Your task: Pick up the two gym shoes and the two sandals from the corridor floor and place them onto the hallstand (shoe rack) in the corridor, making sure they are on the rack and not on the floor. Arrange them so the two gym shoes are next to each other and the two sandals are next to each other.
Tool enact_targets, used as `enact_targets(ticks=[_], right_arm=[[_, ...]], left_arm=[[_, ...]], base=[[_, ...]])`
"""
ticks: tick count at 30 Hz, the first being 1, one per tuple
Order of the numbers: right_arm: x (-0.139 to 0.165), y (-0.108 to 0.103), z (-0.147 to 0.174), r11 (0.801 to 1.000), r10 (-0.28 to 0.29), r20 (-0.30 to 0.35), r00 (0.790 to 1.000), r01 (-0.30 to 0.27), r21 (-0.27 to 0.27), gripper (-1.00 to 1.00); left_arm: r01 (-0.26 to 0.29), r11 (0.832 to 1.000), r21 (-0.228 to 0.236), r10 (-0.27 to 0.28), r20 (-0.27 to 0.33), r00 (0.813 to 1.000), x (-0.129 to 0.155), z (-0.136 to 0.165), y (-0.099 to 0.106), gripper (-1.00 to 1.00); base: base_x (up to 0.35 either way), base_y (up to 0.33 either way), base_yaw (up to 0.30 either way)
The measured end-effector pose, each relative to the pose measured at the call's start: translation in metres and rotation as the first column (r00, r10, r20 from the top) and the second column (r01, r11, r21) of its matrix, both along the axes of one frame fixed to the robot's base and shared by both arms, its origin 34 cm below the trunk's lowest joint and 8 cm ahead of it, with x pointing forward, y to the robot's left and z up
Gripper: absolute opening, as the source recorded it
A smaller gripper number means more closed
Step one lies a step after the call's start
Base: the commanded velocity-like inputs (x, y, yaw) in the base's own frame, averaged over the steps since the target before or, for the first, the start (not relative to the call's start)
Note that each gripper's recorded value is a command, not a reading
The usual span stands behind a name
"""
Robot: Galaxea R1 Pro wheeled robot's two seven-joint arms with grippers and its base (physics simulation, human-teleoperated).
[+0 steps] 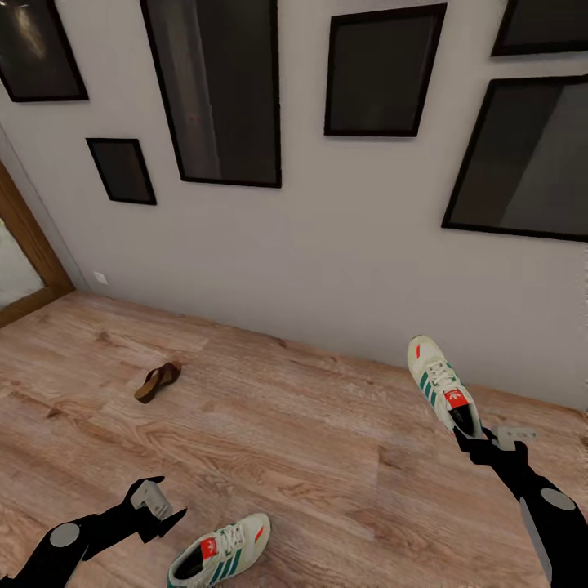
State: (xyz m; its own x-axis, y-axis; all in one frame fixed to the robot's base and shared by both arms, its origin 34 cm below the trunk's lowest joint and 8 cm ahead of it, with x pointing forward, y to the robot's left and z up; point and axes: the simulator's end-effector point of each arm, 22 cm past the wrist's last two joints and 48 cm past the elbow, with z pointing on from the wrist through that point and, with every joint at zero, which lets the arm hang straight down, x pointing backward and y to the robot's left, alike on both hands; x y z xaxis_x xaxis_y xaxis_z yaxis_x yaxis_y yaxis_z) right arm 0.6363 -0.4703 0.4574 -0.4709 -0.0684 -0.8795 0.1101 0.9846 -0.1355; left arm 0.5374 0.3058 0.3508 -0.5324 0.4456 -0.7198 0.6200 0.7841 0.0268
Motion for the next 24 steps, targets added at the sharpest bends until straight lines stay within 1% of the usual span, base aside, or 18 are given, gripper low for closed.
enact_targets(ticks=[5, 17, 24], right_arm=[[-0.0001, -0.0001, 0.0003, 1.000, 0.000, 0.000, 1.000, 0.000, 0.000, -1.00], [0.0005, 0.0009, 0.0010, 1.000, 0.001, 0.002, 1.000, -0.001, 0.000, -1.00], [0.0003, -0.0004, 0.0014, 1.000, -0.002, 0.002, 1.000, 0.002, 0.000, -1.00]], left_arm=[[0.000, 1.000, 0.000, 0.000, 0.000, 1.000, -0.0001, 0.0002, 0.0002, 1.00], [-0.002, 1.000, 0.000, 0.002, 0.001, 1.000, 0.0002, 0.0003, -0.0002, 1.00], [0.005, 1.000, 0.007, -0.005, 0.000, 1.000, -0.0014, -0.0001, 0.0028, 1.00]], base=[[-0.071, 0.000, -0.004], [-0.002, 0.000, 0.000], [0.000, 0.000, 0.000]])
